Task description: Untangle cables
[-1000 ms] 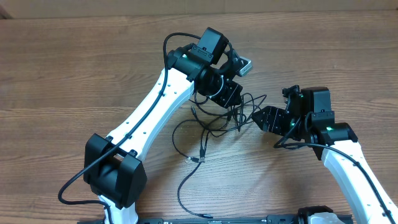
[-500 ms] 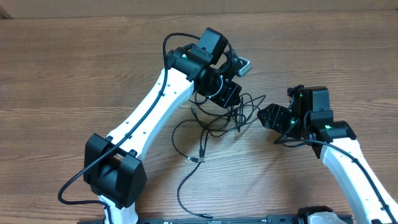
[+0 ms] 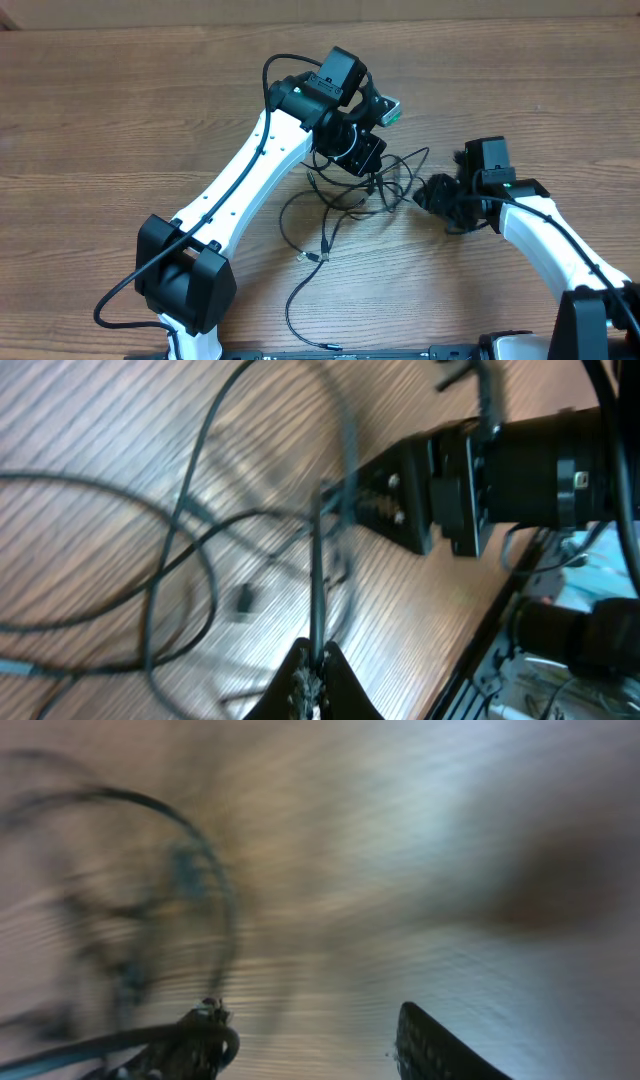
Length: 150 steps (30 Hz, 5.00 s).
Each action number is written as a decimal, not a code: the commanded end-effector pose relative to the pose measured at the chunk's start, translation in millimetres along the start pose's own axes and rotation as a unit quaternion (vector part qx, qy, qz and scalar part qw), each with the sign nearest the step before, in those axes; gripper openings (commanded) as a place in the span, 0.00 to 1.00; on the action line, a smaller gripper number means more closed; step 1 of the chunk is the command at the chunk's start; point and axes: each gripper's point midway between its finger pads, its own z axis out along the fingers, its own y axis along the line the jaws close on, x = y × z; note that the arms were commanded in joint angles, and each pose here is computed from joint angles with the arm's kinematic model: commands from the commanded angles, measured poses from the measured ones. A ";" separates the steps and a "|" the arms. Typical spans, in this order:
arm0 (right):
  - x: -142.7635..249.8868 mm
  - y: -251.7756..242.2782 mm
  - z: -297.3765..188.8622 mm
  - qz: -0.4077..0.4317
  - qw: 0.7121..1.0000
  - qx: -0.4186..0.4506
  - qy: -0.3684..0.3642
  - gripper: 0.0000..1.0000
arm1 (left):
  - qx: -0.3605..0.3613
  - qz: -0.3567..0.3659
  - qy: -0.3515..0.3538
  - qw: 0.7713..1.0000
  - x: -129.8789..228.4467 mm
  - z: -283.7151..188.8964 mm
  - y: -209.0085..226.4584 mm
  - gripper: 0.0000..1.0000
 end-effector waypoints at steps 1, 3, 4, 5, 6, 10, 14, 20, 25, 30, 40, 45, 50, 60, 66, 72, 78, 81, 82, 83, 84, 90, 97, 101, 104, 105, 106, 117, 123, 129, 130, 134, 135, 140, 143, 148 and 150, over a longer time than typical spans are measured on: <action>-18.5 -69.9 -10.5 0.127 0.971 0.185 -0.081 0.62 | -0.070 -0.014 0.015 0.997 7.6 -7.6 28.9 0.04; -17.1 -80.6 -13.9 0.141 0.965 0.206 -0.084 0.65 | -0.108 -0.035 0.025 0.993 14.8 -14.0 47.5 0.04; -17.3 -83.3 -14.9 0.145 0.964 0.209 -0.084 0.65 | -0.132 -0.054 0.029 0.989 18.8 -19.9 60.5 0.04; -17.1 -86.0 -15.8 0.149 0.963 0.211 -0.083 0.65 | -0.148 -0.069 0.031 0.986 22.4 -25.2 70.5 0.04; -17.0 -88.5 -16.7 0.153 0.961 0.213 -0.082 0.65 | -0.165 -0.085 0.034 0.982 26.5 -32.1 82.0 0.04; -17.3 -98.9 -20.3 0.171 0.957 0.220 -0.079 0.65 | -0.188 -0.147 0.026 0.971 39.7 -62.9 119.2 0.04; -15.5 -103.8 -21.7 0.175 0.956 0.225 -0.074 0.65 | -0.171 -0.200 -0.010 0.965 44.1 -92.0 144.7 0.04; -11.3 -80.2 -11.4 0.145 0.975 0.161 -0.038 0.65 | -0.011 -0.186 -0.065 0.980 23.9 -101.4 113.6 0.04; -6.7 -62.2 -6.2 0.116 0.987 0.112 -0.010 0.65 | 0.006 -0.125 -0.062 0.990 11.2 -85.1 87.1 0.33; -3.9 -61.8 -6.2 0.107 0.988 0.111 -0.003 0.66 | -0.006 -0.060 -0.051 0.997 -2.3 -57.8 58.4 0.53; -14.9 -61.6 -23.0 0.099 0.990 0.095 0.009 0.76 | 0.009 0.029 0.001 1.000 -12.6 39.6 13.0 0.59; -26.1 -61.0 -40.1 0.098 0.991 0.088 0.006 0.78 | 0.021 0.056 0.017 0.998 -12.7 85.5 2.4 0.63; -28.5 -55.4 -53.6 0.092 0.992 0.080 -0.007 0.79 | 0.012 0.072 0.034 0.997 -8.0 133.2 3.2 0.65; -22.3 -55.6 -59.7 0.092 0.992 0.083 -0.003 0.79 | -0.032 0.036 0.068 0.997 10.5 181.7 27.3 0.66; -19.4 -56.6 -60.0 0.093 0.992 0.085 0.003 0.79 | -0.018 0.022 0.054 0.998 3.9 188.9 20.2 0.45; -18.8 -56.9 -60.0 0.094 0.992 0.086 0.004 0.79 | 0.031 0.013 0.043 0.998 -1.6 190.8 -0.5 0.22; -17.5 -57.4 -60.1 0.094 0.992 0.087 0.006 0.79 | 0.054 0.012 0.046 0.997 -0.7 189.9 -8.5 0.09; -17.1 -57.5 -60.2 0.092 0.992 0.088 0.007 0.79 | 0.057 0.010 0.048 0.997 0.5 189.6 -9.4 0.04; -17.0 -57.6 -60.2 0.089 0.992 0.088 0.008 0.79 | 0.057 0.010 0.049 0.997 0.8 189.5 -9.2 0.04; -16.6 -57.7 -60.2 0.084 0.993 0.088 0.009 0.79 | 0.057 0.010 0.049 0.997 0.8 189.5 -9.1 0.04; -15.9 -57.9 -60.3 0.084 0.993 0.088 0.010 0.79 | 0.057 0.010 0.049 0.997 1.0 189.5 -9.3 0.04; -11.0 -59.6 -60.8 0.080 0.992 0.093 0.020 0.80 | 0.066 0.002 0.039 0.997 -6.3 174.7 -7.3 0.04; -10.9 -38.5 -57.5 -0.017 0.999 0.032 0.033 0.85 | 0.171 -0.004 -0.065 0.983 -55.7 56.3 -18.7 0.04; -11.2 -26.6 -57.0 -0.035 0.999 -0.002 0.036 0.85 | 0.188 0.008 -0.112 0.976 -68.2 3.4 -23.7 0.04; -12.0 -16.5 -57.1 -0.038 0.998 -0.031 0.036 0.85 | 0.195 0.014 -0.127 0.972 -69.3 -20.0 -30.5 0.04; -12.8 -8.1 -57.8 -0.040 0.997 -0.054 0.036 0.85 | 0.200 0.021 -0.129 0.971 -67.5 -27.2 -36.5 0.04; -13.5 -2.4 -58.4 -0.042 0.996 -0.070 0.035 0.85 | 0.200 0.022 -0.129 0.971 -66.6 -29.2 -37.7 0.04; -13.7 41.9 -59.0 -0.091 0.983 -0.154 0.029 0.85 | 0.159 0.000 -0.089 0.983 -47.1 -16.1 -26.4 0.04; -10.4 62.6 -44.4 -0.125 0.979 -0.159 0.030 0.82 | 0.162 0.002 -0.072 0.984 -39.6 -11.4 -34.0 0.04; -20.3 45.4 -30.8 -0.073 0.995 -0.075 0.004 0.79 | 0.164 0.006 -0.069 0.984 -38.4 -9.8 -37.0 0.04; -22.4 45.2 -30.6 -0.072 0.995 -0.072 -0.001 0.79 | 0.164 0.006 -0.069 0.984 -38.2 -9.8 -36.9 0.04; -24.0 47.9 -31.0 -0.075 0.994 -0.079 -0.004 0.81 | 0.163 0.004 -0.067 0.984 -37.4 -9.6 -36.6 0.04; -23.2 48.9 -31.2 -0.079 0.993 -0.082 -0.003 0.81 | 0.160 0.003 -0.067 0.985 -37.2 -9.2 -35.6 0.04; -8.9 64.0 -35.2 -0.146 0.980 -0.133 0.024 0.81 | 0.148 -0.001 -0.063 0.987 -35.3 -7.7 -31.6 0.04; -7.3 65.2 -36.0 -0.155 0.978 -0.139 0.026 0.81 | 0.146 -0.004 -0.059 0.988 -33.6 -7.2 -30.8 0.04; -8.2 65.8 -36.7 -0.156 0.978 -0.139 0.024 0.81 | 0.130 -0.006 -0.058 0.990 -33.0 -5.7 -25.6 0.04; -9.4 64.2 -36.2 -0.155 0.979 -0.134 0.021 0.81 | 0.109 -0.011 -0.054 0.993 -31.0 -3.7 -18.4 0.04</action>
